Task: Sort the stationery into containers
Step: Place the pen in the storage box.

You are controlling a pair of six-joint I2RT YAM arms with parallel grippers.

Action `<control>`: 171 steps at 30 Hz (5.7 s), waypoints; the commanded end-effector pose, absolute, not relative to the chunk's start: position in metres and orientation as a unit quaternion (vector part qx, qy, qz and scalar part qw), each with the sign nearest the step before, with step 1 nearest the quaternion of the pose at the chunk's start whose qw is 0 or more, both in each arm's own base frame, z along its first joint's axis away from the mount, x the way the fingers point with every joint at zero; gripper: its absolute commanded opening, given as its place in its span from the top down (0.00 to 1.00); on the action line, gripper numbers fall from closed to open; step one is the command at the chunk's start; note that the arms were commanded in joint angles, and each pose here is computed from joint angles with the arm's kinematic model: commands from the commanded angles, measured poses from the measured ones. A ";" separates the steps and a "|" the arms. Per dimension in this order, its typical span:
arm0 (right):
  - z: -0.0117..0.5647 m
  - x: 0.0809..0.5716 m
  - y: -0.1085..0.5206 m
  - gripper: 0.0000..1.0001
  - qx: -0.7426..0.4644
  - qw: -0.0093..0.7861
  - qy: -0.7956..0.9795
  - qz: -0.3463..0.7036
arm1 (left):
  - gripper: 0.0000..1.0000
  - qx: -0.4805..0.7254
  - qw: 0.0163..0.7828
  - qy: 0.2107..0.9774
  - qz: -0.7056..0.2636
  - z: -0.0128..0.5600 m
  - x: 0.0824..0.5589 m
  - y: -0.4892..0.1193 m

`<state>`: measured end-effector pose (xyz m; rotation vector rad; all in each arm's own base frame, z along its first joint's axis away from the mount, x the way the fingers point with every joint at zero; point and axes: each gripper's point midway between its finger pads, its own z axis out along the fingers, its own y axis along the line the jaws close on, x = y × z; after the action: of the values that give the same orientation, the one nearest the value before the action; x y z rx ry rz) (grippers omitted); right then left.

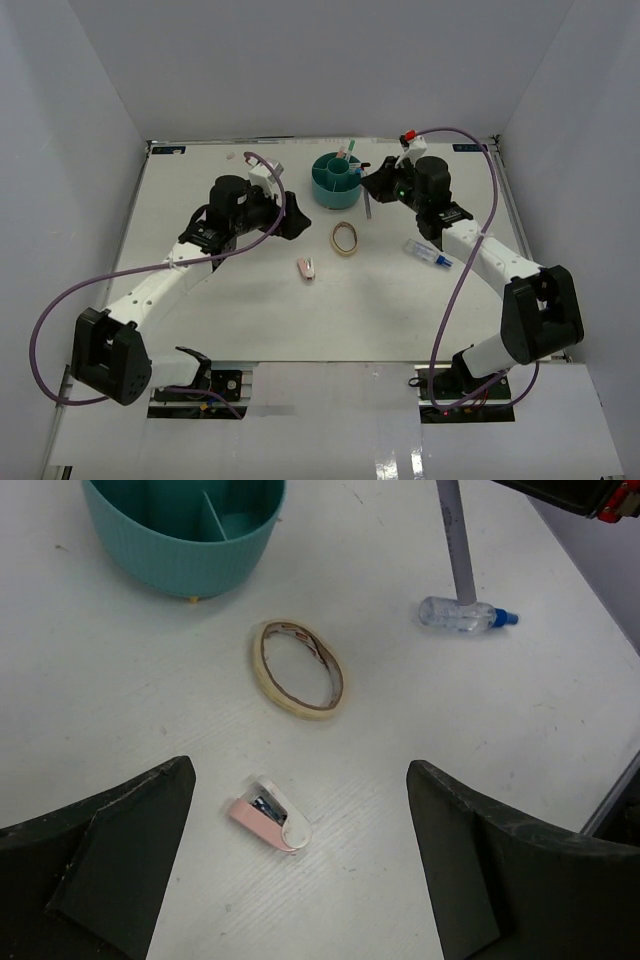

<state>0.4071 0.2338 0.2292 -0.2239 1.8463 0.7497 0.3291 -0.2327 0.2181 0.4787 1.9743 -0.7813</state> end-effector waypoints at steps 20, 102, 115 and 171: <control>0.324 0.402 0.283 0.92 -0.033 0.610 0.659 0.439 | 0.02 0.161 0.519 0.739 -0.397 0.271 0.337 -0.311; 0.288 0.351 0.287 0.66 -0.136 0.537 0.718 0.422 | 0.85 0.346 0.527 0.708 -0.319 0.236 0.332 -0.336; 0.292 0.353 0.286 0.92 -0.154 0.536 0.721 0.412 | 0.56 0.300 0.546 0.736 -0.263 0.237 0.351 -0.317; 0.258 0.580 0.323 0.49 -0.140 0.667 0.689 0.248 | 0.02 0.086 0.494 0.844 -0.189 0.202 0.383 -0.159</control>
<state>0.5847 0.3289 0.1934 -0.3230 1.6838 0.5635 0.3858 -0.1555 0.1930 0.1953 2.0679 -0.4306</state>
